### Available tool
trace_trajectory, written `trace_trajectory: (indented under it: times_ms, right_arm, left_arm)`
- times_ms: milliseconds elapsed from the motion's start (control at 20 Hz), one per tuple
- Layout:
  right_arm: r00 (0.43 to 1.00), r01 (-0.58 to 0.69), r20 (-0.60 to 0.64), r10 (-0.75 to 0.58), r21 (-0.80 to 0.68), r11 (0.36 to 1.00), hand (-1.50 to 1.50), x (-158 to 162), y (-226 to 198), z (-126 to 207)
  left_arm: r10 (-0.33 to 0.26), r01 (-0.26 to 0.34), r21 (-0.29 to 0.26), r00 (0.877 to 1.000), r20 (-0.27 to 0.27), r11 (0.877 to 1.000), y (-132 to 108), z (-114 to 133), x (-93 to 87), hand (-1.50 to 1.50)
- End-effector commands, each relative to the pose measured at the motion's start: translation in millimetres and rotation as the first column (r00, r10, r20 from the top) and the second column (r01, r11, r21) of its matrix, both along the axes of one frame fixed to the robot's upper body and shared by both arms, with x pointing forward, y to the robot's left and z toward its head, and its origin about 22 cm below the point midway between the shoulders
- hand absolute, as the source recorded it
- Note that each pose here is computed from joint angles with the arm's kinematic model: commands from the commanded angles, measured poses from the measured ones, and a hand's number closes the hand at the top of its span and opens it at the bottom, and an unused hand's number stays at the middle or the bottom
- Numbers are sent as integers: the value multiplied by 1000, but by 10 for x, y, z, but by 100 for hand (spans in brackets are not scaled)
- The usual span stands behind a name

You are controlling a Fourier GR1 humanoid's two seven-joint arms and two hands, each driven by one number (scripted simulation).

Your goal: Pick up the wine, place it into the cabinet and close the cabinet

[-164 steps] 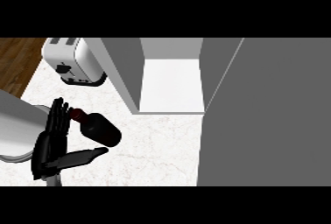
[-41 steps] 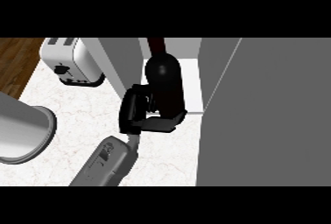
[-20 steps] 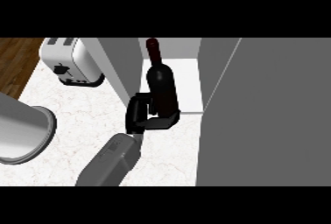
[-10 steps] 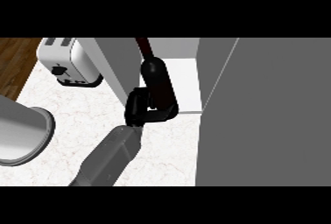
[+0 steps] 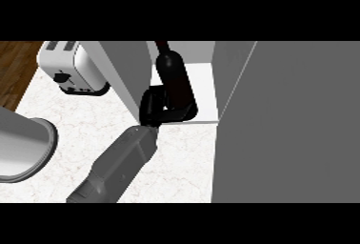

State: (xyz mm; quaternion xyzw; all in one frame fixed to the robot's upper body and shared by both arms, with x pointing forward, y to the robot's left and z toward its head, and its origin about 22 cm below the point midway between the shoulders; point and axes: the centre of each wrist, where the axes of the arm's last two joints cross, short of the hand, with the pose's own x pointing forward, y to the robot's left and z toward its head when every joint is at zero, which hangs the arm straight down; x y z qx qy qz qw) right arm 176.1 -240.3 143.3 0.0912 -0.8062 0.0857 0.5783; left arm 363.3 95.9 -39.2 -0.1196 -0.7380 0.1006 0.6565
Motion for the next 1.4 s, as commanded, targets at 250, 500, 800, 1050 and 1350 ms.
trace_trajectory:
  times_ms: [250,500,800,1050,1350]
  right_arm:
    - [1000,-29,2,29,-7,1000,-150,-86,-34,-177]
    - [999,-35,14,35,-21,999,-150,-106,-75,132]
    - [1000,-24,7,24,-11,1000,-150,-28,-136,-49]
    - [999,-30,12,30,2,1000,-150,-30,49,27]
    - [999,-39,18,39,8,999,-150,47,71,89]
  left_arm:
    - [18,-18,-42,1000,5,999,-22,221,243,150]
    - [36,-36,-26,999,-32,999,-23,242,278,150]
    - [46,-42,68,997,-63,997,60,210,333,150]
    - [89,-87,35,994,-59,996,208,-13,230,150]
    - [174,-174,24,985,-13,984,208,66,298,150]
